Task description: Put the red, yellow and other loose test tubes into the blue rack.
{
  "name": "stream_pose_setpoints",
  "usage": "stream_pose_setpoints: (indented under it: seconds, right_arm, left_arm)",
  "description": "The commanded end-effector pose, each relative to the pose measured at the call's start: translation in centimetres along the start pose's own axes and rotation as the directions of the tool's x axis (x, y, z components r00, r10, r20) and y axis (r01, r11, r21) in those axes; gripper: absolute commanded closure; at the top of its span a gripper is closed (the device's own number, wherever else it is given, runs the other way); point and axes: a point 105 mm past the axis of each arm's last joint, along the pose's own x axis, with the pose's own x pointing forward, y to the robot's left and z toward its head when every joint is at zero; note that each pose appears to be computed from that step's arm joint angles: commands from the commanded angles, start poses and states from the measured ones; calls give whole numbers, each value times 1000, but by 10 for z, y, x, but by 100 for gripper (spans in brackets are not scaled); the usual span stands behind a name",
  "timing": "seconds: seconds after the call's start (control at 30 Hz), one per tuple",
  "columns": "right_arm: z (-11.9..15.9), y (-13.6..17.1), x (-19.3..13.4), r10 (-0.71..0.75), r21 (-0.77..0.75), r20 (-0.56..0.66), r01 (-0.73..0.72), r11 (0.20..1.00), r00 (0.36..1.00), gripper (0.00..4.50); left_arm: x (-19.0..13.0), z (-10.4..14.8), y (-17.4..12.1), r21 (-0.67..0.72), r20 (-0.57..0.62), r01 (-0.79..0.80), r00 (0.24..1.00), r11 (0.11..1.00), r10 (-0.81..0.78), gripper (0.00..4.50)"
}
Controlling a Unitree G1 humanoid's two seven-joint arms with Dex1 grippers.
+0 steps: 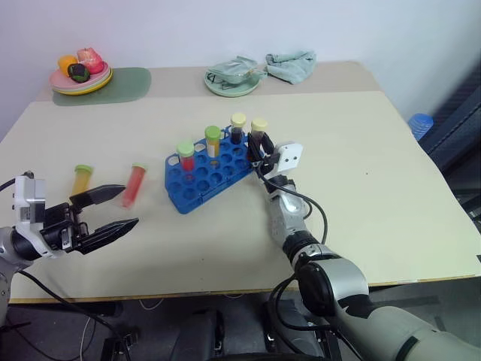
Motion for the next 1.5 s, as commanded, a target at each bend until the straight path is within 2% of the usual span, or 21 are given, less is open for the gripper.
stream_pose_setpoints:
  seconds: [0.03,0.07,0.13,0.17,0.3,0.4,0.5,0.6,0.73,0.8,0.9,0.97,1.03,1.1,1.2,1.23,1.33,1.5]
  right_arm:
    - [-19,15,-13,14,-1,-59,-14,1000,998,369]
    - [-19,15,-14,11,1,-59,-11,1000,998,369]
    - [-16,14,-13,8,-4,-47,-9,1000,999,264]
    - [-15,13,-12,7,-8,-39,-7,1000,999,230]
    - [-1,7,-5,-16,-128,8,17,992,1000,42]
    - [6,3,-3,-13,-191,37,20,981,999,42]
    - [20,-2,-4,71,-275,74,-48,960,995,42]
    - [25,-11,-12,146,-315,62,-120,941,987,42]
    - [32,-36,-42,211,-322,-45,-214,922,977,42]
    - [48,-46,-64,245,-323,-92,-261,910,965,42]
    - [65,-54,-88,249,-263,-194,-295,919,949,42]
    - [75,-48,-104,316,-220,-270,-378,899,909,42]
    - [93,-35,-129,481,-130,-383,-561,817,789,42]
    - [110,-23,-143,598,-26,-439,-674,738,671,42]
    - [129,-11,-142,684,48,-461,-754,655,565,42]
    - [134,-7,-138,705,68,-464,-772,632,537,42]
    - [147,2,-124,741,98,-455,-799,593,495,42]
    - [154,7,-104,733,109,-492,-801,588,470,42]
  left_arm:
    - [-2,12,-2,49,7,8,1000,999,-8,0]
    - [-2,12,-2,48,8,7,1000,999,-7,0]
    - [-3,12,-1,44,17,0,1000,999,0,0]
    - [-2,11,0,40,23,-5,1000,999,4,0]
    - [-2,10,5,19,61,-51,997,999,49,0]
    - [-2,8,12,-4,84,-113,990,994,113,0]
    - [-1,0,35,-57,113,-351,928,935,355,0]
    - [-3,-11,44,-41,54,-498,865,866,499,0]
    - [-4,-22,50,-38,-36,-622,783,782,621,0]
    - [-4,-19,58,-35,-36,-682,731,731,681,0]
    - [2,-12,63,-66,-22,-700,714,711,700,0]
    - [8,-8,67,-102,-16,-707,705,700,710,0]
    - [14,-6,81,-106,-86,-764,645,636,760,0]
    - [18,-13,92,-109,-244,-814,578,571,779,0]
    - [24,-24,100,-100,-474,-848,501,521,725,0]
    - [27,-21,104,-109,-492,-854,492,509,718,0]
    - [37,-16,112,-96,-556,-867,454,488,697,0]
    - [51,-11,120,-89,-611,-868,435,488,662,0]
